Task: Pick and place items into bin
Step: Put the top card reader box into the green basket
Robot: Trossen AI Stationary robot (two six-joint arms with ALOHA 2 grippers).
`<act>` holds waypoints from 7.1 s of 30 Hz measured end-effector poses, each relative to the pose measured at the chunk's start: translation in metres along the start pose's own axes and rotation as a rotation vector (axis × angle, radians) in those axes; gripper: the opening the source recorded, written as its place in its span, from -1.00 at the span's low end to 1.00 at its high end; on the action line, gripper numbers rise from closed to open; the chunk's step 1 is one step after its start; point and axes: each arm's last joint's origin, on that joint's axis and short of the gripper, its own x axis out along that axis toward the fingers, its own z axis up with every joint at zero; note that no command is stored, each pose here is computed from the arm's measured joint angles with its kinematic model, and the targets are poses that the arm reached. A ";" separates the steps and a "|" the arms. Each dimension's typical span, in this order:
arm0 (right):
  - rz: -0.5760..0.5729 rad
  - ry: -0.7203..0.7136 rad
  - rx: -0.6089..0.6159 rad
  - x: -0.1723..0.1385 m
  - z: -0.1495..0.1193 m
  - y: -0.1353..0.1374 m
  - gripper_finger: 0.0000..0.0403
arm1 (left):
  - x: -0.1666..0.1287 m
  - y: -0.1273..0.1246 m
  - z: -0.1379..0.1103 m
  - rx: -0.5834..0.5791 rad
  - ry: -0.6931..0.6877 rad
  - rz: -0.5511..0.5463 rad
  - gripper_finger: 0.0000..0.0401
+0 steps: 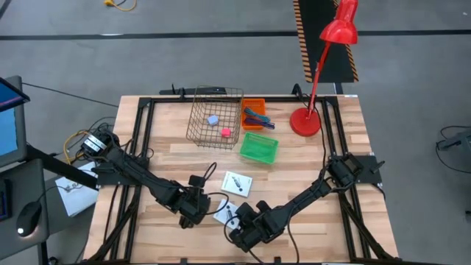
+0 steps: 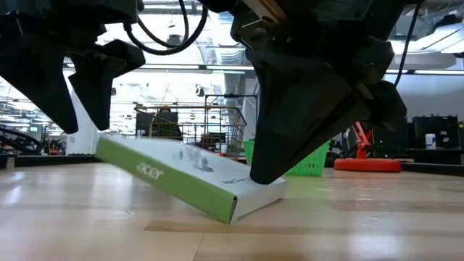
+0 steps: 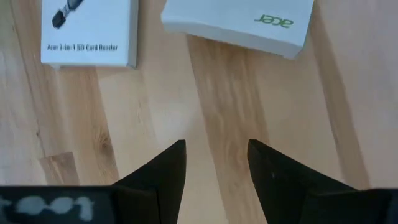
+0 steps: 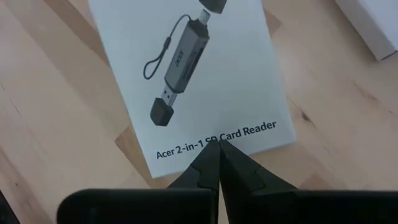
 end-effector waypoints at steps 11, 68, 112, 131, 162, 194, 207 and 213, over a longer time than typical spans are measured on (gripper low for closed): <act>-0.006 0.008 -0.004 0.000 -0.001 -0.001 -1.00 | 0.000 -0.003 0.008 -0.128 -0.077 -0.048 -0.19; 0.081 -0.171 -0.070 -0.007 0.022 0.015 -1.00 | 0.019 -0.033 -0.002 0.589 -0.048 0.257 -0.29; 0.065 -0.051 -0.011 0.007 0.000 0.015 -1.00 | 0.025 -0.021 0.010 0.310 -0.095 0.021 -0.29; 0.006 -0.124 0.037 0.008 -0.023 0.009 -1.00 | 0.035 0.011 0.030 -0.268 -0.141 -0.235 -0.28; -0.015 -0.169 0.030 0.005 -0.034 0.009 -1.00 | 0.053 0.044 0.031 -0.511 -0.203 -0.489 -0.29; -0.046 -0.240 0.013 0.004 -0.064 0.009 -1.00 | 0.054 0.046 0.030 -0.621 -0.185 -0.441 -0.29; -0.027 -0.291 0.064 0.006 -0.080 0.004 -1.00 | 0.054 0.047 0.031 -0.629 -0.196 -0.435 -0.29; -0.014 -0.309 0.069 0.009 -0.082 0.002 -1.00 | 0.053 0.047 0.035 -0.652 -0.236 -0.458 -0.29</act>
